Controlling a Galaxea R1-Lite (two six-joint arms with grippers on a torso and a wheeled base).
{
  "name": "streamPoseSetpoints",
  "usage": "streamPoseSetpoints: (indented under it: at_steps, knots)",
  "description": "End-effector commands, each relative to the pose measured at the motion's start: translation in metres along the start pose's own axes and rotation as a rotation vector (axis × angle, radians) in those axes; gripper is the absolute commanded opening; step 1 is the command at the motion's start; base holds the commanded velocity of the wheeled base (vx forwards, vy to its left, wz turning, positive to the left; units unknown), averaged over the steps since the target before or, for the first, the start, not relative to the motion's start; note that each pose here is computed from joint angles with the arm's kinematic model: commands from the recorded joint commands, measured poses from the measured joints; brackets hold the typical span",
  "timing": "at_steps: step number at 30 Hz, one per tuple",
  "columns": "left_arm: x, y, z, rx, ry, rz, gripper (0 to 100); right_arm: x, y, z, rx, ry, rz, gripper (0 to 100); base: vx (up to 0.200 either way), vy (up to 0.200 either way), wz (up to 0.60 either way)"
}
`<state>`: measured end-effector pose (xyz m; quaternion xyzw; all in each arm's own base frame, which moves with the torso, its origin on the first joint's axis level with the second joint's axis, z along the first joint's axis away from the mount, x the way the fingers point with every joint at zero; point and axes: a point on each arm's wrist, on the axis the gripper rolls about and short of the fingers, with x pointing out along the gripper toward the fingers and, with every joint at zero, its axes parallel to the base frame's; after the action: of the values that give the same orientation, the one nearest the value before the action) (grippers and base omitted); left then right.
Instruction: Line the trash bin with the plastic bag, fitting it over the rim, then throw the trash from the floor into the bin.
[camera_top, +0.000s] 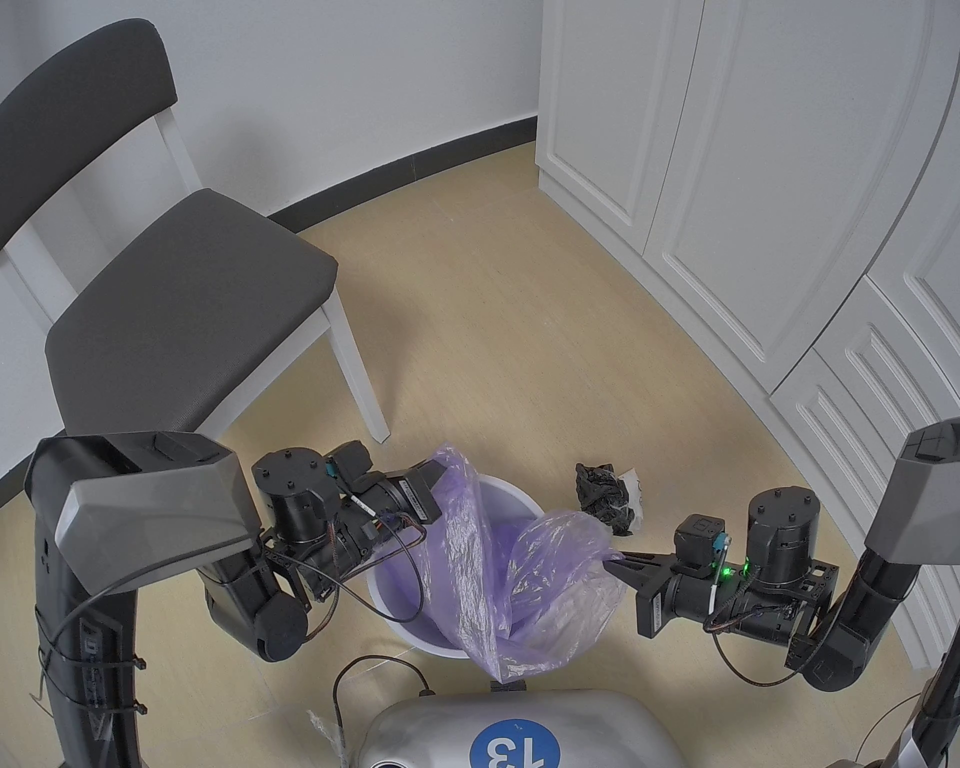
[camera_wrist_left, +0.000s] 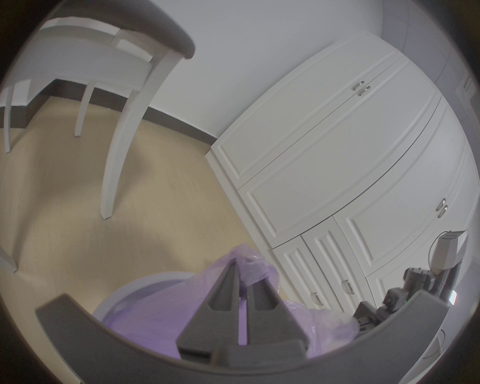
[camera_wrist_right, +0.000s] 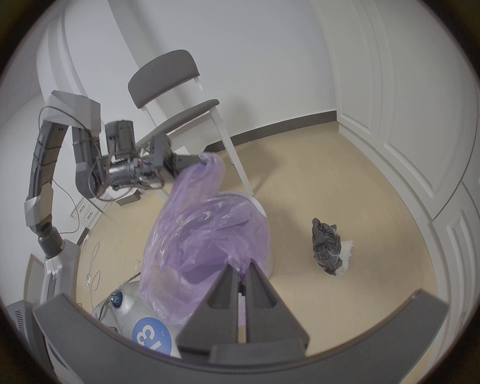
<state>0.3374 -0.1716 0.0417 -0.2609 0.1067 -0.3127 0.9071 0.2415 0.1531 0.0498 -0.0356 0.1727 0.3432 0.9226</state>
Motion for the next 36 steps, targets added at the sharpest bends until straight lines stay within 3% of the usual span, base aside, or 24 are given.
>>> streamPoseSetpoints:
  at_steps: [1, 6, 11, 20, 21, 24, 27, 30, 36]
  knots:
    - [0.0, 0.017, -0.014, -0.011, 0.024, 0.042, 0, -0.004, 0.001, 0.005, -0.004, -0.02, 0.001, 0, 0.0, 0.0, 0.0]
    - [-0.003, 0.024, -0.016, -0.022, 0.034, 0.065, 0, -0.003, 0.001, 0.007, -0.006, -0.028, 0.003, 0, 0.0, 0.0, 0.0]
    - [-0.001, 0.044, -0.021, -0.049, 0.036, 0.107, 0, 0.002, 0.005, 0.006, -0.007, -0.024, 0.016, 0, 0.0, 0.0, 0.0]
    - [-0.015, 0.06, 0.019, -0.03, -0.057, 0.132, 0, 0.014, 0.005, 0.006, 0.004, -0.032, 0.019, 0, 0.0, 0.0, 0.0]
    - [-0.024, 0.064, 0.034, -0.023, -0.075, 0.126, 0, 0.021, 0.002, 0.006, 0.021, -0.036, 0.005, 0, 0.0, 0.0, 0.0]
    - [-0.039, 0.069, 0.045, -0.007, -0.062, 0.109, 0, 0.031, 0.0, 0.006, 0.059, -0.047, -0.004, 0, 0.0, 0.0, 0.0]
    - [-0.067, 0.081, 0.056, 0.086, 0.003, 0.057, 0, 0.05, -0.004, 0.009, 0.124, -0.076, -0.065, 0, 0.0, 0.0, 0.0]
    - [-0.08, 0.089, 0.056, 0.151, 0.055, 0.011, 0, 0.059, -0.007, 0.01, 0.154, -0.086, -0.109, 0, 0.0, 0.0, 0.0]
    - [-0.084, 0.092, 0.047, 0.18, 0.091, 0.014, 0, 0.058, -0.014, 0.017, 0.169, -0.048, -0.141, 0, 0.0, 0.0, 0.0]
